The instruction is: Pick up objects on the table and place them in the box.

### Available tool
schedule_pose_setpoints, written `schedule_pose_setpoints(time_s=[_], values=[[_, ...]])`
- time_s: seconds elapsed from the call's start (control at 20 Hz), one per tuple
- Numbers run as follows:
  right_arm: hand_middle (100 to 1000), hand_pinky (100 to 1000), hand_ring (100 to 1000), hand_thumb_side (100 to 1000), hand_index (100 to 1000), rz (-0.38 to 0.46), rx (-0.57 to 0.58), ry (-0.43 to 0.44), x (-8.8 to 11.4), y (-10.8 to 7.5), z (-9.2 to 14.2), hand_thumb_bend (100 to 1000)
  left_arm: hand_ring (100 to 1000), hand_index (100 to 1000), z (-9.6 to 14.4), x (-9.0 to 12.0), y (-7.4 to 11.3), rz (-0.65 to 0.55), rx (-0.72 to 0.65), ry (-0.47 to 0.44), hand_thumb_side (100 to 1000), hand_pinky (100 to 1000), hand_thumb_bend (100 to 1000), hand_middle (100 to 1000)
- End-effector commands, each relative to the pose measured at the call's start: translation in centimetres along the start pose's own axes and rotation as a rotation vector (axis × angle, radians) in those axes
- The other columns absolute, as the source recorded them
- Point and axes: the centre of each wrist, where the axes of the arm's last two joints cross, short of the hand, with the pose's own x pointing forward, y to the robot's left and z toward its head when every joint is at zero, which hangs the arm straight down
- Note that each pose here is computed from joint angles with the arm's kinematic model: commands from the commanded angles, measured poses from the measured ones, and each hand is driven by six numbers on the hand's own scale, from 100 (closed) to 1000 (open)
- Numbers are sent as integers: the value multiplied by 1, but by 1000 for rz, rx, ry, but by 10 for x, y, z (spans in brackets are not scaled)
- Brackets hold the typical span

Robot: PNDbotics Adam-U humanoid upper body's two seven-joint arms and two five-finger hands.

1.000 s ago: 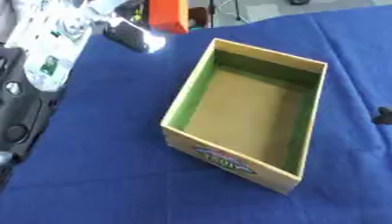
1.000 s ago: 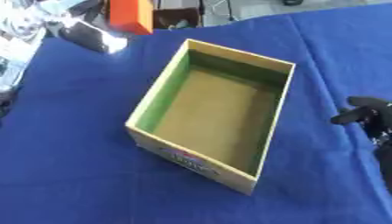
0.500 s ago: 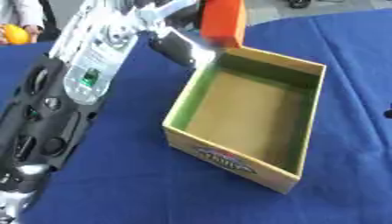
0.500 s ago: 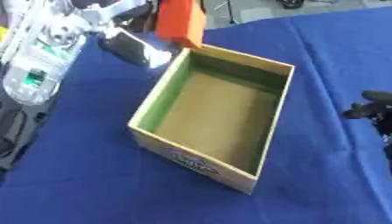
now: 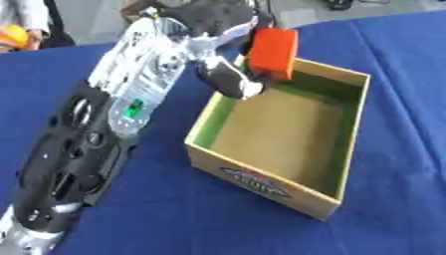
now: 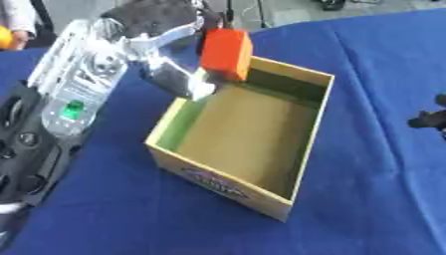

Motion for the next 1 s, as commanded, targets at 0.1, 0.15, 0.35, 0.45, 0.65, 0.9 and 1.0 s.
schedule_pose_setpoints(time_s=[0.1,0.15,0.35,0.45,0.65,0.9,1.0], values=[[523,884,634,922,771,10,-18,-27,8,-3,-5,100,263,560,-15,10,-15,-8,-65,-24,322,100,100,406],[523,884,634,922,771,10,-23,-25,8,-3,-5,100,263,560,-18,10,-20,-5,-86,-25,322,100,100,406],[521,884,632,923,770,10,-28,-18,8,-2,-6,100,275,568,-28,10,-35,-11,-133,-23,328,100,100,410],[520,885,632,924,771,9,-22,-19,8,-1,-6,100,282,577,-32,9,-46,-6,-168,-17,334,100,100,417],[520,886,632,926,771,10,-16,-20,8,0,-6,100,325,605,-38,6,-64,18,-203,-2,344,100,100,441],[520,887,632,926,770,10,-15,-18,8,0,-6,100,384,692,-40,6,-74,15,-239,-17,396,100,100,512],[520,887,632,926,770,11,-15,-16,7,0,-6,100,402,723,-40,6,-74,6,-252,-24,411,106,100,552]])
